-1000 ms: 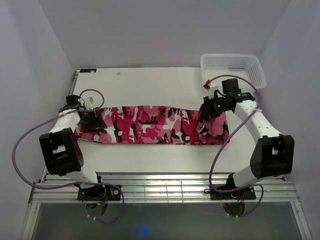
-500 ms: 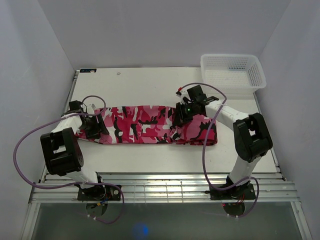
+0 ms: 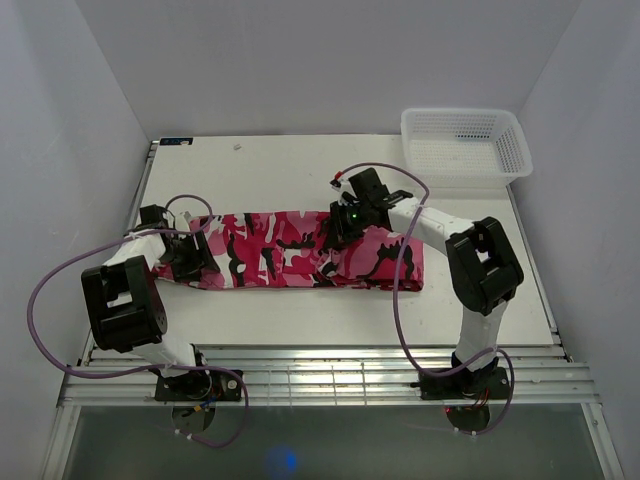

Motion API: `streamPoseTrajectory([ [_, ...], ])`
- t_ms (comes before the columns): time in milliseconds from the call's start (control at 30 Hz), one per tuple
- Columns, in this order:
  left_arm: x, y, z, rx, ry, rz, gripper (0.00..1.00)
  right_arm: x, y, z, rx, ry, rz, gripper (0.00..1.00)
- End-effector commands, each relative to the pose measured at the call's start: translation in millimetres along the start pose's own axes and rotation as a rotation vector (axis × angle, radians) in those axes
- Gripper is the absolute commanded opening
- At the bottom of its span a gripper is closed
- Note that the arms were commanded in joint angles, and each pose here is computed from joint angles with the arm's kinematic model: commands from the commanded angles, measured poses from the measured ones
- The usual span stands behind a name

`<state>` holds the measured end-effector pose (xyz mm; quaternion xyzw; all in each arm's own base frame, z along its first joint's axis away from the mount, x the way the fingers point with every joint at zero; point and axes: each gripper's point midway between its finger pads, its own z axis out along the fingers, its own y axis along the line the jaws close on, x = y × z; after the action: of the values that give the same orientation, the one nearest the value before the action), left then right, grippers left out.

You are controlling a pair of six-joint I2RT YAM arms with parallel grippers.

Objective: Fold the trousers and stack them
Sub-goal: Fold the trousers

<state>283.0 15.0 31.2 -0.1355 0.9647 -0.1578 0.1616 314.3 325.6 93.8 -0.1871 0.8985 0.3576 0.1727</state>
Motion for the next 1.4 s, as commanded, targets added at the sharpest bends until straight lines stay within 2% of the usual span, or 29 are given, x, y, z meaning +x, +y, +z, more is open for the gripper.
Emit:
streamPoseTrajectory([
  [0, 8, 7, 1, -0.031, 0.011, -0.004, 0.73, -33, 24, 6, -0.045, -0.074, -0.033, 0.08],
  [200, 9, 6, 1, -0.027, 0.012, -0.004, 0.73, -44, 37, 22, -0.073, -0.068, -0.053, 0.08],
  [700, 13, 7, 5, -0.025, 0.026, -0.006, 0.73, -16, 58, 50, -0.1, 0.019, -0.049, 0.08],
  [1167, 14, 7, 6, -0.023, 0.034, -0.006, 0.73, -18, 68, 69, -0.144, 0.008, -0.041, 0.08],
  [1200, 14, 7, 6, -0.024, 0.035, -0.005, 0.74, -17, 68, 70, -0.148, 0.012, -0.043, 0.12],
  [1233, 13, 6, 5, -0.021, 0.032, -0.004, 0.75, -16, 69, 71, -0.155, 0.017, -0.047, 0.21],
  [1267, 13, 4, 5, -0.009, 0.029, -0.004, 0.76, -16, 70, 71, -0.161, 0.019, -0.051, 0.33],
  [1300, 9, 0, 2, 0.006, 0.019, 0.003, 0.77, -18, 73, 68, -0.171, 0.015, -0.063, 0.58],
  [1367, 3, -9, -5, 0.048, -0.01, 0.018, 0.78, -31, 84, 60, -0.196, -0.011, -0.102, 0.78],
])
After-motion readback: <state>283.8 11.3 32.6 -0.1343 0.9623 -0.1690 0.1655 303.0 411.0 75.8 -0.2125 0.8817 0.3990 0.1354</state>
